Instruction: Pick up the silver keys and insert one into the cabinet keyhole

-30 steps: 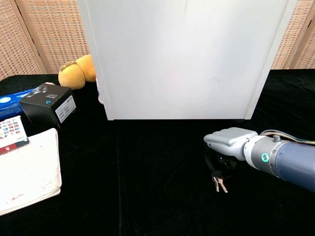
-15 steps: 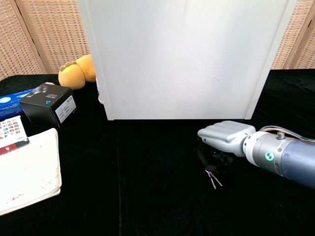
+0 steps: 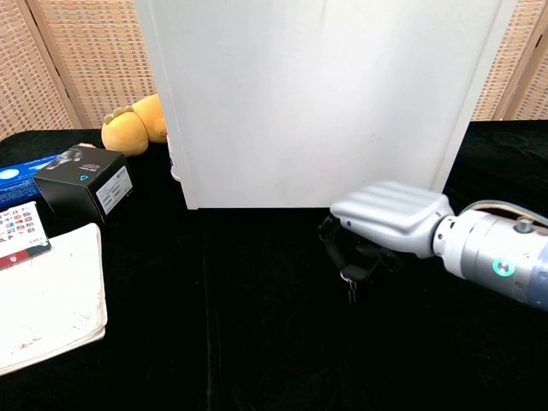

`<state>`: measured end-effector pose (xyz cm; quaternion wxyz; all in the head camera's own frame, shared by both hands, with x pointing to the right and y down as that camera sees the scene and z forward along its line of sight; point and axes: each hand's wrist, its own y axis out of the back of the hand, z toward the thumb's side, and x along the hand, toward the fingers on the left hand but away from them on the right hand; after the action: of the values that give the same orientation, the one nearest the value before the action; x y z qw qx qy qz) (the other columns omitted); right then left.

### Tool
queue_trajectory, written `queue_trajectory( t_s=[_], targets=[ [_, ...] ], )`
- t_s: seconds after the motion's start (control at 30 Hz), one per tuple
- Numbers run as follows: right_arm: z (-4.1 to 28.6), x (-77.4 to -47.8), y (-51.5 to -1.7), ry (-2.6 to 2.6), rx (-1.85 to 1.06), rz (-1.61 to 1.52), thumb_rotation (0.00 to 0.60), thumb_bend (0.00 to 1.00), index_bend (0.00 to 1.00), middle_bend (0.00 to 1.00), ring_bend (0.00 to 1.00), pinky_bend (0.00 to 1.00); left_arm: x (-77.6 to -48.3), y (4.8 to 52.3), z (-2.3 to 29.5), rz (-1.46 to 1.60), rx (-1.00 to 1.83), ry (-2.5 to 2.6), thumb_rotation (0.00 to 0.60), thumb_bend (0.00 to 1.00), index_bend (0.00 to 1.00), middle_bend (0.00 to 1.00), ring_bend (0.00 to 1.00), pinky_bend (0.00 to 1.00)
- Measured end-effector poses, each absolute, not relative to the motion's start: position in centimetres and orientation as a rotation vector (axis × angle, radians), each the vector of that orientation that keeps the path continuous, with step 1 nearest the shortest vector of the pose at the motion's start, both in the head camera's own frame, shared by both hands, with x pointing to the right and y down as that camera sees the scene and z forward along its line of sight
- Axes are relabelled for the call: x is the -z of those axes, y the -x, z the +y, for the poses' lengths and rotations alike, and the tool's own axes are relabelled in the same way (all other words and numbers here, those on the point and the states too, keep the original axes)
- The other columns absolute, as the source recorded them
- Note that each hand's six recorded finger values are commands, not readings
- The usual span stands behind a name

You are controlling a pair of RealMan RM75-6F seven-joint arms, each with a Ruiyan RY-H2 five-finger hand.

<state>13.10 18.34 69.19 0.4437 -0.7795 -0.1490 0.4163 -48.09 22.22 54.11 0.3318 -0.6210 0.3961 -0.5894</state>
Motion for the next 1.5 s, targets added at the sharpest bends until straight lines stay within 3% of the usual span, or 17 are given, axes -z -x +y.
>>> queue_trajectory(
  t_s=[0.4,0.6,0.87,1.5],
  targets=[
    [17.4,-61.7,-12.9,1.679,-0.539,-0.385,0.6,0.68,0.72,1.0,1.0,1.0,-53.9,47.7,22.4,1.029,1.519,1.632,0.6,0.0,0.0,0.0,0.0,0.0],
    [15.2,-58.8,-13.3,1.444,-0.374,-0.337,0.6,0.66,0.72,1.0,1.0,1.0,-53.9,47.7,22.5,1.032,1.516,1.634,0.6,0.0,0.0,0.0,0.0,0.0],
    [11.2,-55.3,-13.1,1.195,-0.31,-0.34,0.6,0.63,0.71,1.0,1.0,1.0,-54.0,47.7,22.4,1.03,1.52,1.634,0.6,0.0,0.0,0.0,0.0,0.0],
    [6.0,-50.2,-11.8,1.058,-0.399,-0.429,0.6,0.62,0.71,1.0,1.0,1.0,-53.8,47.8,22.3,1.038,1.513,1.639,0.6,0.0,0.0,0.0,0.0,0.0]
  ],
)
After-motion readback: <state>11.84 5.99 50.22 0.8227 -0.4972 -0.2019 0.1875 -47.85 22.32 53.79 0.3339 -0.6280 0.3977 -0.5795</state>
